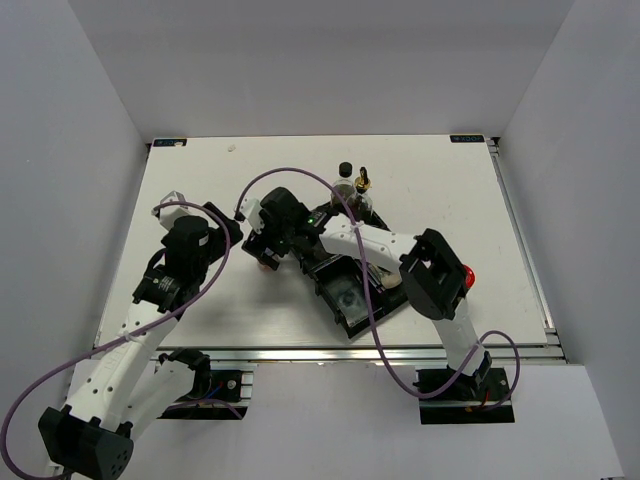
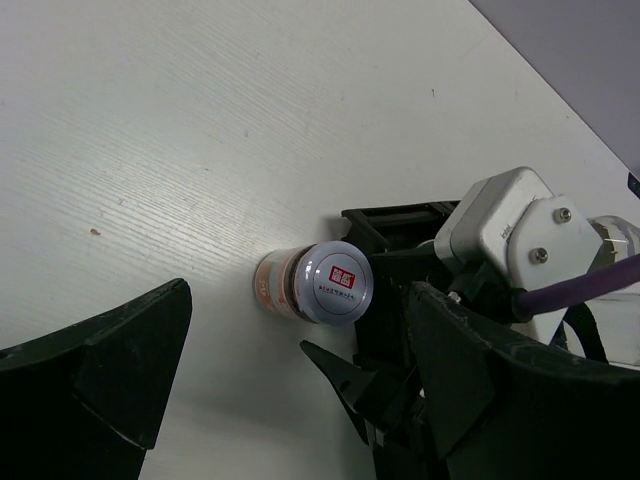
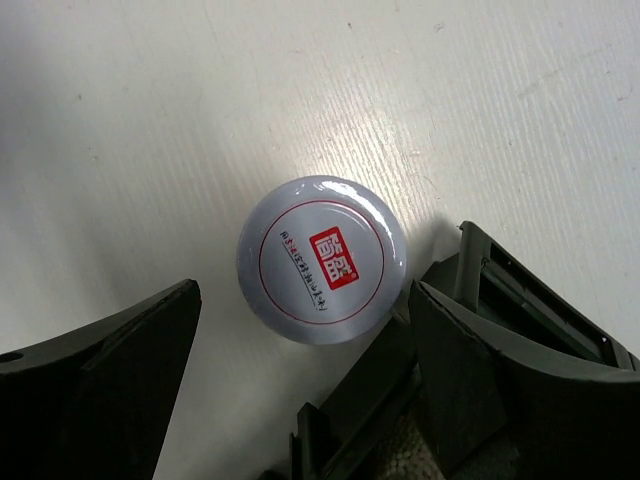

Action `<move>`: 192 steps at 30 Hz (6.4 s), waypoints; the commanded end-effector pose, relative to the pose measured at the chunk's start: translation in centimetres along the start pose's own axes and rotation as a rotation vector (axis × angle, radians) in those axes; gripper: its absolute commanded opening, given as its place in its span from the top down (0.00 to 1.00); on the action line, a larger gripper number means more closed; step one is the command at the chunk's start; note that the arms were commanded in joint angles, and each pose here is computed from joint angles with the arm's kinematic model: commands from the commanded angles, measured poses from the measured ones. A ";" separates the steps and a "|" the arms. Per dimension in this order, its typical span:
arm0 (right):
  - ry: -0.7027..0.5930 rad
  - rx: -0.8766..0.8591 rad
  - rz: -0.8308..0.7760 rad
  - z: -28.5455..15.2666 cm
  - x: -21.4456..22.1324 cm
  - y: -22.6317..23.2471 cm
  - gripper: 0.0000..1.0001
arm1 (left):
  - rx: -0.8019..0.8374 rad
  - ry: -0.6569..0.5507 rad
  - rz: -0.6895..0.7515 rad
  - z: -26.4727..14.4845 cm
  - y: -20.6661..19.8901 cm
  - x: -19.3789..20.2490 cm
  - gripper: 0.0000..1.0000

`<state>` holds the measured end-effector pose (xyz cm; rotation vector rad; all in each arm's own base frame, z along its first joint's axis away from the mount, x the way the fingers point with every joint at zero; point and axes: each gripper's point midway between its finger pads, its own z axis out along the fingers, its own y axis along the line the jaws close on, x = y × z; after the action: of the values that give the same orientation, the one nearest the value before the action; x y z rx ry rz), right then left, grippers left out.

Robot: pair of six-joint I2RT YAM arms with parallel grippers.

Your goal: Organize the condiment bottles

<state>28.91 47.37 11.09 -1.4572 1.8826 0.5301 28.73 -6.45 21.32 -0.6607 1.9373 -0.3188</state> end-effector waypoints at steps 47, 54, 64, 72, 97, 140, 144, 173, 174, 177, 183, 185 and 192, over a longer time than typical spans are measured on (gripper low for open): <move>-0.163 0.427 0.398 -21.1 8.3 -0.5 0.97 | 0.036 -0.032 -0.041 -0.9 0.0 -0.4 0.02; -0.146 0.416 0.411 -18.4 8.9 -1.2 0.96 | 0.029 -0.032 -0.038 -0.8 0.1 -0.4 0.02; -0.215 0.433 0.412 -14.6 9.3 -2.3 0.93 | 0.020 -0.033 -0.038 -0.8 0.4 -0.4 0.02; -0.249 0.461 0.414 -13.8 10.4 -2.6 0.90 | 0.013 -0.035 -0.037 -0.7 0.5 -0.3 0.02; -0.212 0.428 0.557 -18.7 11.6 -0.7 0.11 | 0.033 -0.009 -0.036 0.0 0.0 0.4 0.02; 0.139 1.102 1.221 -33.0 29.8 -7.8 0.56 | 0.063 0.038 -0.005 1.2 -0.6 1.9 0.02; 0.047 1.101 1.197 -34.8 27.6 -8.3 0.76 | 0.071 0.037 -0.010 1.1 -0.7 1.9 0.02; -0.376 0.315 0.707 -34.2 5.1 -3.2 1.00 | 0.052 0.004 -0.028 0.7 -0.3 1.1 0.02; -0.370 0.305 0.696 -33.7 4.9 -2.8 1.00 | 0.047 0.007 -0.029 0.8 -0.2 1.2 0.02; -0.372 0.275 0.659 -32.3 3.7 -1.5 1.00 | 0.046 0.008 -0.031 0.8 -0.2 1.2 0.02; -0.285 0.283 0.619 -28.9 4.1 -0.3 1.00 | 0.040 0.014 -0.029 0.8 0.0 1.5 0.02; -0.260 0.279 0.593 -28.0 4.2 0.4 1.00 | 0.039 0.015 -0.030 0.8 0.1 1.5 0.02; -0.196 0.319 0.558 -25.0 5.4 0.9 1.00 | 0.040 0.010 -0.028 0.6 -0.1 1.2 0.02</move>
<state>18.52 25.16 20.70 -0.7291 2.2486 0.5269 29.08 -7.56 19.94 -0.6490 1.9369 -0.3904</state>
